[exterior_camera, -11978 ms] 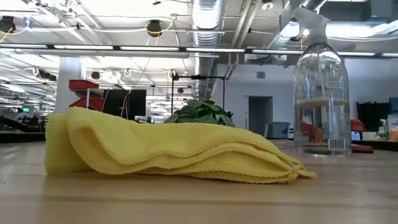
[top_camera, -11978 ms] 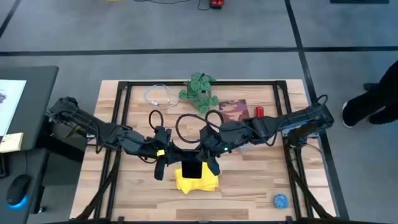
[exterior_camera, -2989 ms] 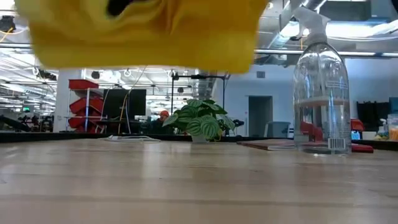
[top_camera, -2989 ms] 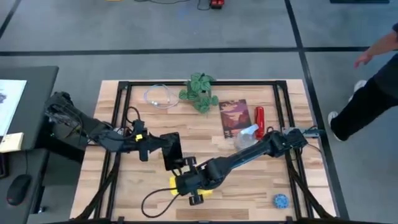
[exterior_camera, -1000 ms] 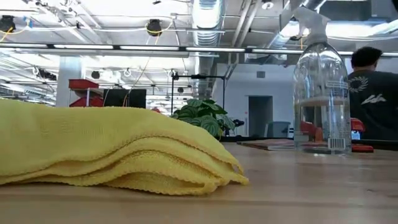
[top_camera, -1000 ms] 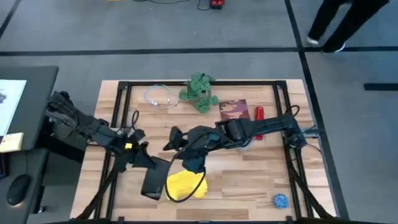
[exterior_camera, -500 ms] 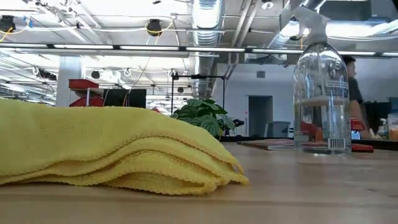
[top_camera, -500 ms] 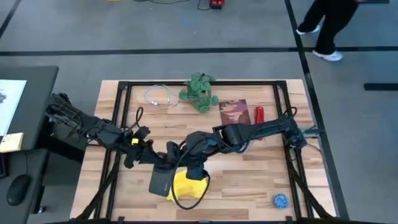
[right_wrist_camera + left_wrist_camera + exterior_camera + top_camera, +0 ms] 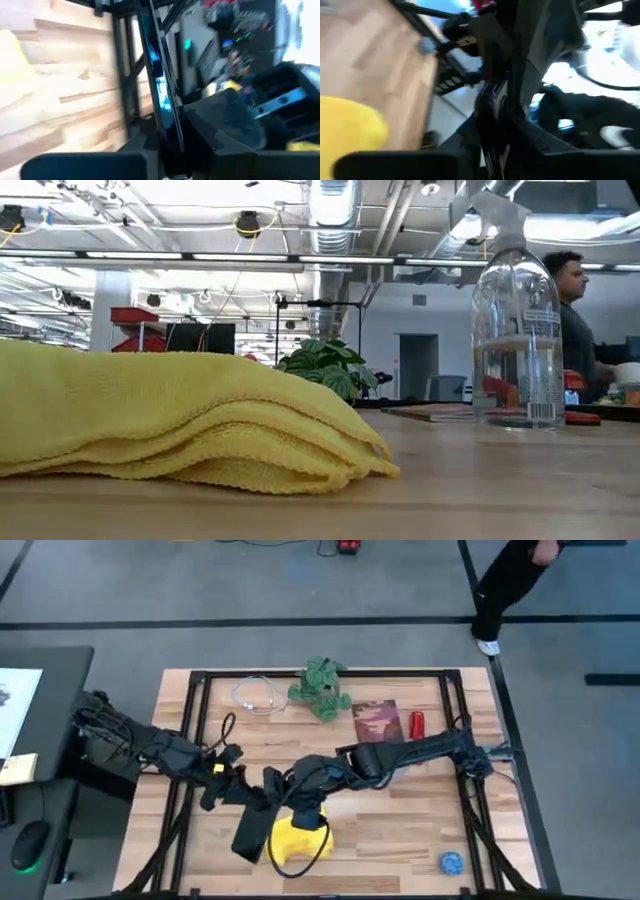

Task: Apply microfiber cloth
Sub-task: Wipe the back of the cellphone with the yellow microfiber cloth

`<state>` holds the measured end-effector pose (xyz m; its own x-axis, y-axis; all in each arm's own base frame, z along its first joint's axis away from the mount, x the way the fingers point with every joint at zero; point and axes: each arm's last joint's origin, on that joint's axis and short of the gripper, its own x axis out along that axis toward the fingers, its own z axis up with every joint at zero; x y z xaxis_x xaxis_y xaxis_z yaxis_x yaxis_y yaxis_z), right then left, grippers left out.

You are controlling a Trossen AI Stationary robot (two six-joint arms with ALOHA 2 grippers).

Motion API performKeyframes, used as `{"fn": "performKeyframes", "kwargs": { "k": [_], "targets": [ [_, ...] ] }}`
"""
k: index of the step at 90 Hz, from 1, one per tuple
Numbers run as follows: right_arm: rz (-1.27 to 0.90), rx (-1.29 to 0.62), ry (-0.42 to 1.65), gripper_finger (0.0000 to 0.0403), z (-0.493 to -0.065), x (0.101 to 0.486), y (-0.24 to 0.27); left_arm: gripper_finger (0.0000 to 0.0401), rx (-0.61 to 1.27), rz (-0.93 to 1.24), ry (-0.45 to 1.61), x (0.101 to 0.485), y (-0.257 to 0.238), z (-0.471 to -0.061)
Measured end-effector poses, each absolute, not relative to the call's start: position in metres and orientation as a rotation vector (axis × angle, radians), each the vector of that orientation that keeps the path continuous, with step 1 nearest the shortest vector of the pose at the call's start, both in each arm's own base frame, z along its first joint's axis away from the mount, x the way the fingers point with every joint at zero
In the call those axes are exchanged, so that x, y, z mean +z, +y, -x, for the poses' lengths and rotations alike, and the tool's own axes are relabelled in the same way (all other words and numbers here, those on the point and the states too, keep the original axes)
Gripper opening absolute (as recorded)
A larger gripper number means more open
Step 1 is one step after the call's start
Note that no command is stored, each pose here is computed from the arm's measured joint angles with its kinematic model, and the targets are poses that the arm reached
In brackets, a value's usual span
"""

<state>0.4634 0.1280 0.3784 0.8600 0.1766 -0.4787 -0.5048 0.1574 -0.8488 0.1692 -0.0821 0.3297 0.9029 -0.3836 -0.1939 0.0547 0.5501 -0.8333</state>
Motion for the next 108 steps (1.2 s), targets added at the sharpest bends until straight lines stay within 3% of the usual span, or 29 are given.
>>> {"fn": "performKeyframes", "kwargs": {
  "k": [13,24,46,58,82,108],
  "targets": [
    [1.130,0.562,0.537,0.0012,-0.453,0.359,0.128,0.0137,-0.163,0.888,0.488,0.319,-0.070,-0.158],
    [0.925,0.559,0.728,0.0012,-0.446,0.345,0.122,0.0155,-0.076,0.821,0.539,0.313,-0.059,-0.150],
    [0.484,0.459,1.069,0.0012,-0.433,0.334,0.075,0.0120,-0.106,0.576,0.359,0.321,-0.061,-0.169],
    [0.303,0.450,1.189,0.0012,-0.426,0.331,0.049,0.0098,-0.081,0.457,0.376,0.314,-0.069,-0.192],
    [0.233,0.398,1.250,0.0016,-0.423,0.330,0.020,0.0088,0.070,0.348,0.505,0.303,-0.075,-0.238],
    [0.228,0.394,1.252,0.0018,-0.423,0.330,0.017,0.0186,0.146,0.317,0.615,0.285,-0.070,-0.263]
  ]
}}
